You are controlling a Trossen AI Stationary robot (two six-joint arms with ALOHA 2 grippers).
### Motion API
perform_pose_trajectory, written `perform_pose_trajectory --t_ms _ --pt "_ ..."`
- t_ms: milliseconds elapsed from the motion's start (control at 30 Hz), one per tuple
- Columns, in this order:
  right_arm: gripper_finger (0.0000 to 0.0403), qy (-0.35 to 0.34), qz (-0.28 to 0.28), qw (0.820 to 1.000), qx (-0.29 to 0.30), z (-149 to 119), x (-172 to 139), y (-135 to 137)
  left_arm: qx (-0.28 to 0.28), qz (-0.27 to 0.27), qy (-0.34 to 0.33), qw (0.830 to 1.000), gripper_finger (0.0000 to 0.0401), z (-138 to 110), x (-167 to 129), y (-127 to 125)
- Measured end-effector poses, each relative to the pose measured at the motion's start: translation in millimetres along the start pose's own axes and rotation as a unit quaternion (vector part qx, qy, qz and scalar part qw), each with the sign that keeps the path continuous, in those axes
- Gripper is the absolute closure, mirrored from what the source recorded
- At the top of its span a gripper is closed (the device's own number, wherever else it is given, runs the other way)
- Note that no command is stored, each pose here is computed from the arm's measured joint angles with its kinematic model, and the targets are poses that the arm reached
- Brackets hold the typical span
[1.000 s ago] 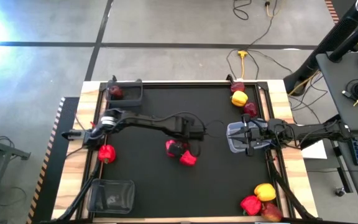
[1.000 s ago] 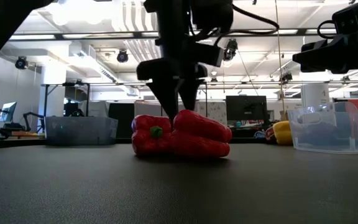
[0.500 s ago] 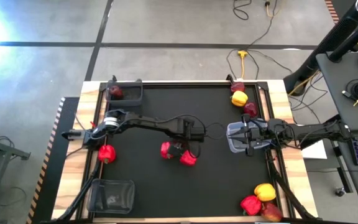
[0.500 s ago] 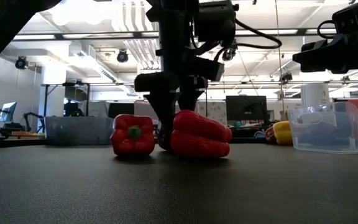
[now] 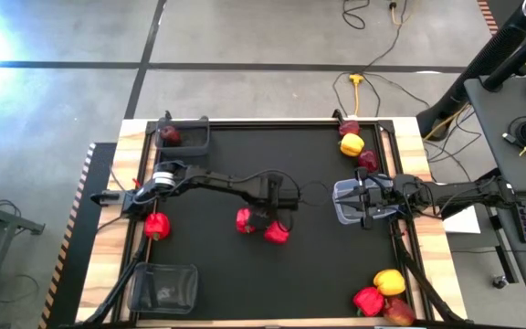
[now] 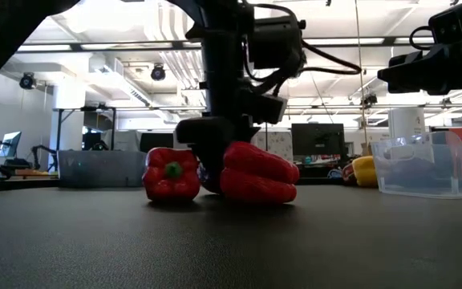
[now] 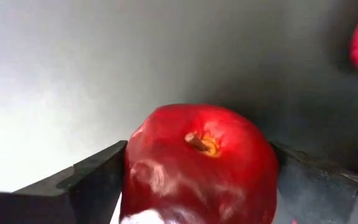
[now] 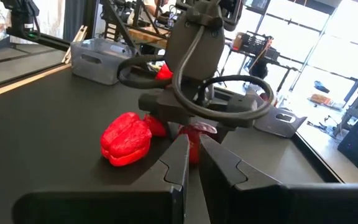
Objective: Sort produce into baskets
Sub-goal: Put the red apple into the top black bin
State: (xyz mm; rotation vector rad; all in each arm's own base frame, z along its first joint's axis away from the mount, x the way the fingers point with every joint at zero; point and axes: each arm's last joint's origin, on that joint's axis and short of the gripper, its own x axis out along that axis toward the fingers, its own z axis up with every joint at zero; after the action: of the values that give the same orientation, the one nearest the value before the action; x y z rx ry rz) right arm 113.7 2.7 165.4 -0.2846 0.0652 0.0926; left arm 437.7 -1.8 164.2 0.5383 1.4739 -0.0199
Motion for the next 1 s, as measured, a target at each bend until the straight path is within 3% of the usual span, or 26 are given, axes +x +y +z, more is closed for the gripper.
perform_pose_trajectory --t_ms 200,333,433,533,600,667,800,900,1000 --pt "0.0374 0.000 0.000 1.000 0.000 0.0 0.0 0.0 -0.038 0.005 -0.005 0.999 0.0085 -3.1 -6.2 5.9" --pt "0.0374 0.000 0.000 1.000 0.000 -0.1 0.0 0.0 -0.079 0.014 -0.033 0.996 0.0088 -16.0 -42.5 19.3" --pt "0.0374 0.000 0.000 1.000 0.000 -0.1 0.0 0.0 -0.148 0.025 -0.059 0.987 0.0089 -42.8 -71.0 39.3" --pt "0.0374 0.000 0.000 1.000 0.000 0.0 0.0 0.0 -0.245 0.055 -0.092 0.964 0.0090 -84.4 -92.8 58.3" --pt "0.0374 0.000 0.000 1.000 0.000 -0.1 0.0 0.0 -0.326 0.089 -0.112 0.934 0.0090 -117.9 -101.8 68.4" --pt "0.0374 0.000 0.000 1.000 0.000 0.0 0.0 0.0 -0.413 0.130 -0.122 0.893 0.0087 -152.7 -104.2 74.6" --pt "0.0374 0.000 0.000 1.000 0.000 -0.1 0.0 0.0 -0.574 0.211 -0.123 0.782 0.0082 -216.5 -97.0 74.0" --pt "0.0374 0.000 0.000 1.000 0.000 0.0 0.0 0.0 -0.646 0.247 -0.140 0.709 0.0081 -245.8 -86.5 69.0" --pt "0.0374 0.000 0.000 1.000 0.000 -0.1 0.0 0.0 -0.685 0.266 -0.168 0.657 0.0080 -261.9 -70.5 67.9"
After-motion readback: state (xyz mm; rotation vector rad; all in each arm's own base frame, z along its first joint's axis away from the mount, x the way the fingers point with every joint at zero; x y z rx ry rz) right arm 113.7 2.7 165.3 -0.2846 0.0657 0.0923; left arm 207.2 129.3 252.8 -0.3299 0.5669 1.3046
